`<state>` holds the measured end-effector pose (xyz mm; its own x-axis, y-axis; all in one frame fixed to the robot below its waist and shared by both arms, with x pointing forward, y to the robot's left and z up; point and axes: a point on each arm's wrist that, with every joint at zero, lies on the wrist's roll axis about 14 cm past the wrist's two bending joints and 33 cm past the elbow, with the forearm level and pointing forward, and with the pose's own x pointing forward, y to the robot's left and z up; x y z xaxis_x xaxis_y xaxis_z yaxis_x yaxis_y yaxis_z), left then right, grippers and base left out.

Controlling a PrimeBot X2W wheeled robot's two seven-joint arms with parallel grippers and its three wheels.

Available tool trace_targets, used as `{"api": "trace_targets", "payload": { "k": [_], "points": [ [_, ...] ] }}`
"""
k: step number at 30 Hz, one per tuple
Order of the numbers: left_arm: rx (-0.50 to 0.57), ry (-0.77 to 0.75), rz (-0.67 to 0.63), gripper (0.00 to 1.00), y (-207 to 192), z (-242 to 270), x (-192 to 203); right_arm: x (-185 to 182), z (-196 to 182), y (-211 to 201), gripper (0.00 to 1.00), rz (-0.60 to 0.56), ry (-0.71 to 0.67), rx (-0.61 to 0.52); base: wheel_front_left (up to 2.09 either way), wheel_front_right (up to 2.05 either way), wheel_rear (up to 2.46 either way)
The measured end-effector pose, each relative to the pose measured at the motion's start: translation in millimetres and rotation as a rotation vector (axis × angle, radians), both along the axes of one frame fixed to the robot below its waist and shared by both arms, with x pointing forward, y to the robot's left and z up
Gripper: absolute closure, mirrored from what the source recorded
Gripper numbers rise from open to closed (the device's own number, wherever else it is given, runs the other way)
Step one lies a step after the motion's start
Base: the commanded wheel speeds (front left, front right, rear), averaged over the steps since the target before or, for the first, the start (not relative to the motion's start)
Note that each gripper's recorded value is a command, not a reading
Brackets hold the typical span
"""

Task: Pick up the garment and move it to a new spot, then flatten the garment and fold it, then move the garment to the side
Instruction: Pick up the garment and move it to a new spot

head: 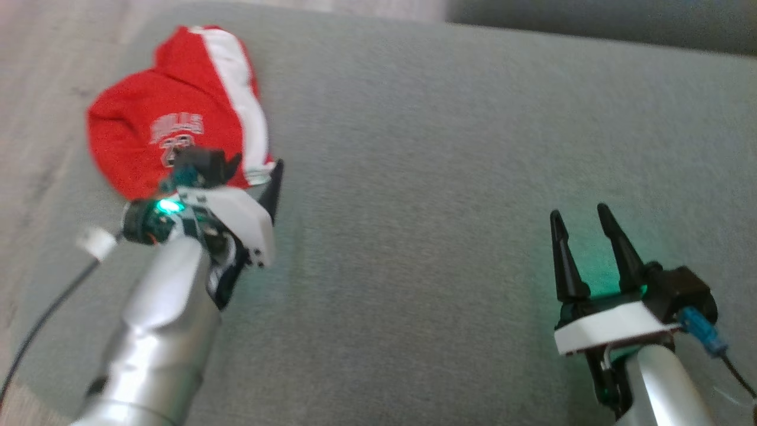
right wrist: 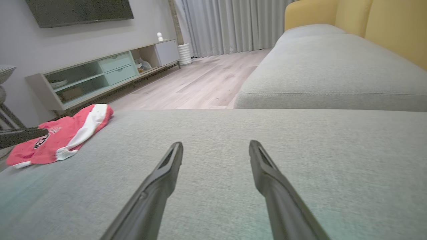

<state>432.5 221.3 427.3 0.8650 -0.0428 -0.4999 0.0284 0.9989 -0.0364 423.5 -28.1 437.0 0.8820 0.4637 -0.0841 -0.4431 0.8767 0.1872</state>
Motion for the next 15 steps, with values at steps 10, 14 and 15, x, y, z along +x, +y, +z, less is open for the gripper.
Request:
{"api": "trace_targets", "payload": {
  "k": [10, 14, 15],
  "points": [
    [0.030, 0.275, 0.003, 0.00, 12, -62, 20, 14, -17, -35, 0.00, -0.101, 0.032, -0.006, 0.00, 0.00, 0.00],
    [0.028, 0.289, 0.055, 0.00, 19, -67, 34, 17, -23, -44, 0.00, -0.126, 0.043, -0.012, 0.00, 0.00, 0.00],
    [0.030, 0.292, 0.063, 0.00, 20, -68, 37, 18, -23, -47, 0.00, -0.133, 0.042, -0.013, 0.00, 0.00, 0.00]
  ]
}}
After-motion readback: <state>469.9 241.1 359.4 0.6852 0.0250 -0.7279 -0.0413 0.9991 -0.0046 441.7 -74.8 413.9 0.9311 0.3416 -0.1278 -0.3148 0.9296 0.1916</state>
